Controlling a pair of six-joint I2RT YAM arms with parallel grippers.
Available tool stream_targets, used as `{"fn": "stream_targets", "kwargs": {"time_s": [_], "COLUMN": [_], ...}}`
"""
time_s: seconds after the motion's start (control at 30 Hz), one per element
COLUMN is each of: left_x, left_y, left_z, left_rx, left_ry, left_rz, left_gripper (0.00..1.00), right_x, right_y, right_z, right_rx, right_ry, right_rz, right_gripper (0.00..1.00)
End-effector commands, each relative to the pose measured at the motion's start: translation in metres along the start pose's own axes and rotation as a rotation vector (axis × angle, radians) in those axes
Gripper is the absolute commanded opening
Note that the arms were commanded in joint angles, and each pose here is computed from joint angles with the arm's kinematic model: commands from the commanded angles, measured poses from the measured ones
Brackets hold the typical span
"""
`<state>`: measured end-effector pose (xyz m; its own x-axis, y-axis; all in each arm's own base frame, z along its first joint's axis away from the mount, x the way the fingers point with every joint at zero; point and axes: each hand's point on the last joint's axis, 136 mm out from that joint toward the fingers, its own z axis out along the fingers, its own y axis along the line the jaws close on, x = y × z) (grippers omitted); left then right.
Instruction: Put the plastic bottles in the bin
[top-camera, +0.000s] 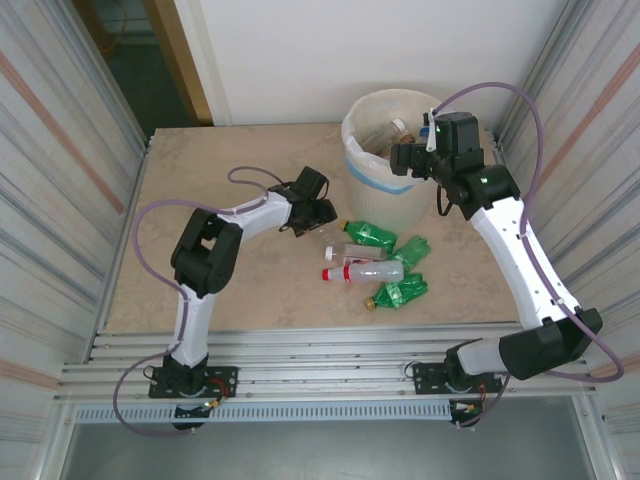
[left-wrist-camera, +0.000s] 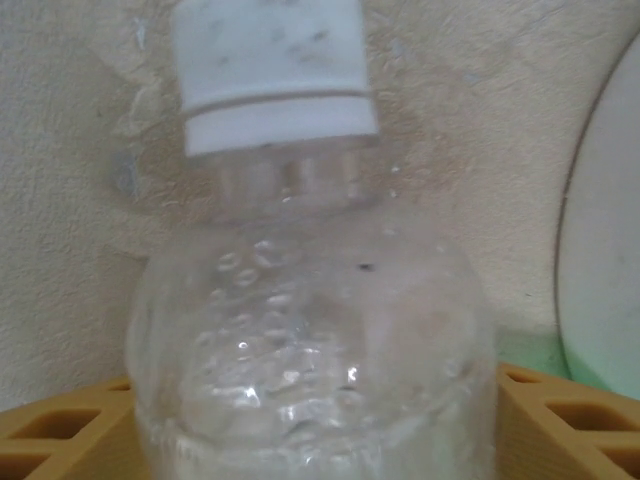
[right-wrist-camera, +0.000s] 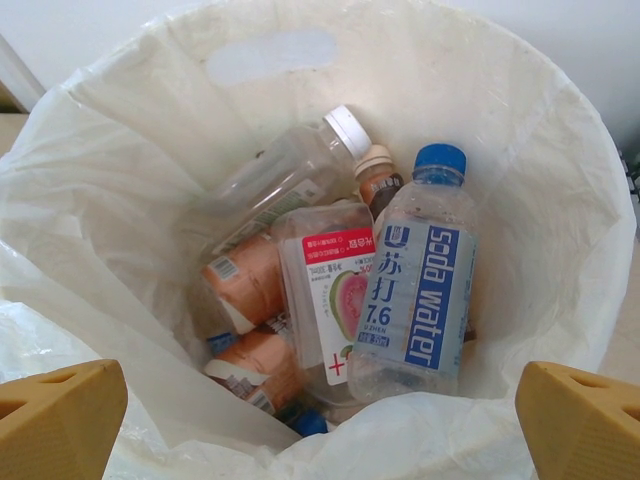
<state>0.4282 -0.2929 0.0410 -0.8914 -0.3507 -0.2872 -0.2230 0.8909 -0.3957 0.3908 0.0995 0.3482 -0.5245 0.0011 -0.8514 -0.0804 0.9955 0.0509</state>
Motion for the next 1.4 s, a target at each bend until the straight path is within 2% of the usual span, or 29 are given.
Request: {"fn": "stream_targets", "kwargs": {"time_s": [0.0, 0.37, 0.73, 0.93, 1.0, 1.37], "left_x": [-0.003, -0.002, -0.005, -0.006, -0.011, -0.018], "left_y": [0.001, 0.012, 0.014, 0.018, 0.011, 0.008], "left_z": [-0.002, -0.006, -0.013, -0.012, -0.024, -0.034], "left_rx": [-0.013, -0.058, -0.072, -0.086, -0.063, -0.052], "left_ry": [0.004, -0.002, -0.024, -0.029, -0.049, -0.078], "left_rz": [-0.018, -0.019, -0.012, -0.012, -0.013, -0.004], "left_gripper": [0.73, 0.67, 0.51, 0.47, 0.47, 0.45], "right_x": [-0.015, -0.013, -0.011, -0.01, -0.01, -0.007], "right_y": [0.001, -0.001, -0.004, -0.005, -0.006, -0.005], "right_z": [-0.009, -0.008, -0.008, -0.006, -0.005, -0.002], "right_rx": [-0.002, 0.01, 0.027, 0.035, 0.036, 0.034], "right_ry": [-0.049, -0.046, -0.047, -0.045, -0.043, -0.035], "right_rz": [-0.013, -0.023, -0.033, -0.036, -0.036, -0.035], "right_gripper": [0.98, 0.98, 0.98, 0.98, 0.98, 0.98]}}
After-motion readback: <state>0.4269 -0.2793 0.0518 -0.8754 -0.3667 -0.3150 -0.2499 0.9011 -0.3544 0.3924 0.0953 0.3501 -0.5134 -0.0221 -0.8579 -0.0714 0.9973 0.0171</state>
